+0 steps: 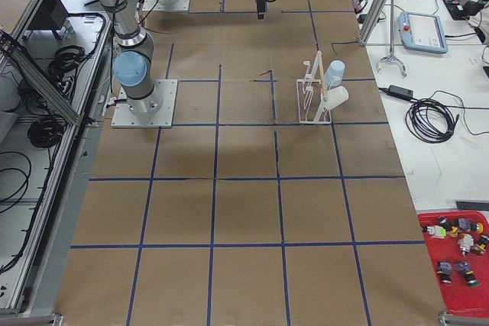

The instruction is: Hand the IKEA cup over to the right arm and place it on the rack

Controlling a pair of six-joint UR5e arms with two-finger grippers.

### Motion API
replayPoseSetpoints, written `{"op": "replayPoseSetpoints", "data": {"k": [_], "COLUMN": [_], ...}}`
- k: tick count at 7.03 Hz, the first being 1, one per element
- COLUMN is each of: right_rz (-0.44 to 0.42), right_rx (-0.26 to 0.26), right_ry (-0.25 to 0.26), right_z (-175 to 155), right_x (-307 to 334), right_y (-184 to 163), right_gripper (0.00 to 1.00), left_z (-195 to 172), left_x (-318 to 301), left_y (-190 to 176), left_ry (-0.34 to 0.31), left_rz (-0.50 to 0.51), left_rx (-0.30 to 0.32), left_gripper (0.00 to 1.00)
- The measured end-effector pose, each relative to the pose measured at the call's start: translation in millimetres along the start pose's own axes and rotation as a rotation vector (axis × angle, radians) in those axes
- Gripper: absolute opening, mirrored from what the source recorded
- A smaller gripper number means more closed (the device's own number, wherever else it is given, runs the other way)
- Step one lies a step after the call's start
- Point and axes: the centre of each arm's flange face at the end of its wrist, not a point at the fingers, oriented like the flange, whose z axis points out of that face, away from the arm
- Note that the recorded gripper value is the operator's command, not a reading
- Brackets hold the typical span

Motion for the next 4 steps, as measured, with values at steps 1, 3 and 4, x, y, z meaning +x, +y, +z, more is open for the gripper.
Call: {"op": "replayPoseSetpoints", "data": {"k": [1,3,4], "right_rz": [0.0,-0.001,-0.001], "right_rx": [0.001,0.002,0.002], "right_ry": [0.0,0.0,0.0], "right_z": [-0.1,-0.2,0.0], "right_x": [0.2,-0.2,-0.4], "right_y": [-0.1,-0.8,-1.6], "right_gripper": [1.0,1.0,1.0], "left_z": [-0.1,-0.5,-0.5], "left_x": [0.0,0.0,0.0], "left_y": [0.0,0.1,0.1], "left_ry": [0.0,0.0,0.0], "left_rz": [0.0,-0.001,0.0], "left_rx": [0.001,0.002,0.002], "left_gripper": [1.0,1.0,1.0]}}
